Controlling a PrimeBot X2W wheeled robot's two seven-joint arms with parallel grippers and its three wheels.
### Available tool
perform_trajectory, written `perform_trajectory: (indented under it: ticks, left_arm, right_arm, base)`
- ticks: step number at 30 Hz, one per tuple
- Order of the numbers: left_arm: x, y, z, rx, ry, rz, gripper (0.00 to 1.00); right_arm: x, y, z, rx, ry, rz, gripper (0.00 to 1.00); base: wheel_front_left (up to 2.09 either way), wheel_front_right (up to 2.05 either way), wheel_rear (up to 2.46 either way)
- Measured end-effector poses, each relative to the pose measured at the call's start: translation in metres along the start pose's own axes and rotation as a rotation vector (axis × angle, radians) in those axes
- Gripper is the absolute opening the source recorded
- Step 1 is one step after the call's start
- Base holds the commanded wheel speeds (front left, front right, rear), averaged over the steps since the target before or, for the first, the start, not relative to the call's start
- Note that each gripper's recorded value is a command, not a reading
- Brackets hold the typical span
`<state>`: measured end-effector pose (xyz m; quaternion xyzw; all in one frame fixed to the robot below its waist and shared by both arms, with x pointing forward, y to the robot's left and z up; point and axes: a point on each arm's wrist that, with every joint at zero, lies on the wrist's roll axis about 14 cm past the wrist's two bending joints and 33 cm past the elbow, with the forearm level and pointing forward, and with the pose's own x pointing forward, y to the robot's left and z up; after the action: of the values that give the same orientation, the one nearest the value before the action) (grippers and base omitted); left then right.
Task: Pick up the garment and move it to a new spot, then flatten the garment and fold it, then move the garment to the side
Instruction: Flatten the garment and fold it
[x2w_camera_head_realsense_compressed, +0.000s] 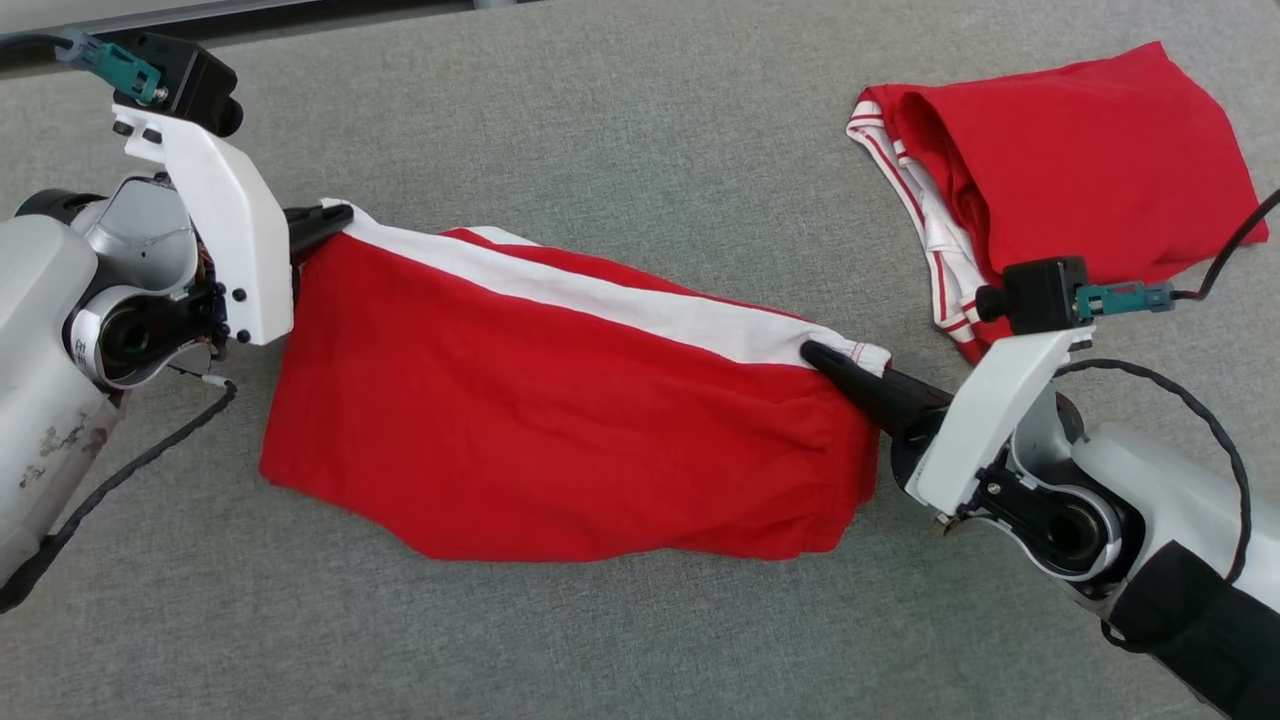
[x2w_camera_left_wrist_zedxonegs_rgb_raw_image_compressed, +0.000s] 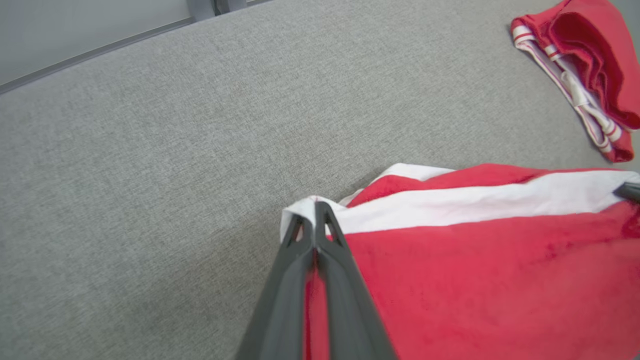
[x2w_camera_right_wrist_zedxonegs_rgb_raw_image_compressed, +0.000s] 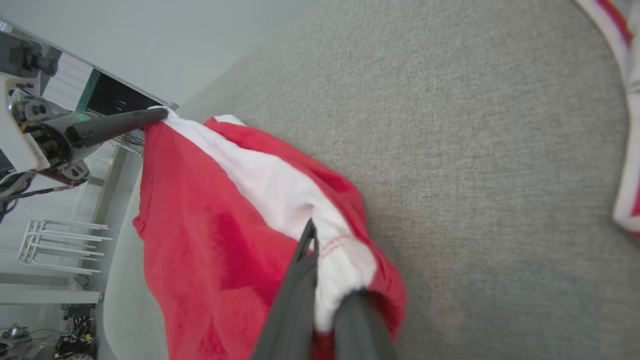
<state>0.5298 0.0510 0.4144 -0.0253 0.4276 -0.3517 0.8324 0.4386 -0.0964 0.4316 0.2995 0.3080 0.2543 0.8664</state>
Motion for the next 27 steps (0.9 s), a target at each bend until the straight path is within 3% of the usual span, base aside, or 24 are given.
perform_trajectory:
  ticks: [6,7,8,9,10,11,12,27]
  left_arm:
    - [0.012,-0.011,0.001,-0.009,-0.007,-0.033,0.00]
    - [0.011,-0.011,0.002,-0.009,-0.013,-0.034,0.24]
    - [0.010,-0.011,0.003,-0.004,-0.022,-0.030,0.24]
    - [0.008,-0.012,0.004,-0.002,-0.031,-0.028,0.70]
    - [0.006,-0.013,0.006,-0.011,-0.042,-0.032,1.00]
    - [0.004,-0.015,0.008,-0.020,-0.051,-0.035,1.00]
    - [0.001,-0.016,0.007,-0.024,-0.053,-0.036,1.00]
    - [-0.054,-0.014,-0.041,-0.089,0.051,0.005,1.00]
  right_arm:
    - [0.008,0.002,0.000,0.000,-0.002,0.006,0.00]
    - [0.009,0.003,-0.001,-0.004,0.002,0.007,0.00]
    - [0.009,0.003,-0.002,-0.006,0.005,0.004,0.00]
    - [0.009,0.004,-0.002,-0.007,0.004,0.003,0.05]
    - [0.008,0.005,-0.001,-0.009,0.004,0.002,0.42]
    - [0.008,0.007,-0.001,-0.012,0.002,0.004,0.93]
    - [0.007,0.009,0.000,-0.015,0.000,0.006,1.00]
    - [-0.055,0.007,0.023,-0.056,-0.123,-0.049,1.00]
  base:
    - [0.00,0.00,0.00]
    - [0.00,0.00,0.00]
    - [0.00,0.00,0.00]
    - [0.00,0.00,0.00]
    - [0.00,0.00,0.00]
    - [0.00,0.00,0.00]
    - [0.00,0.00,0.00]
    - [0.00,0.00,0.00]
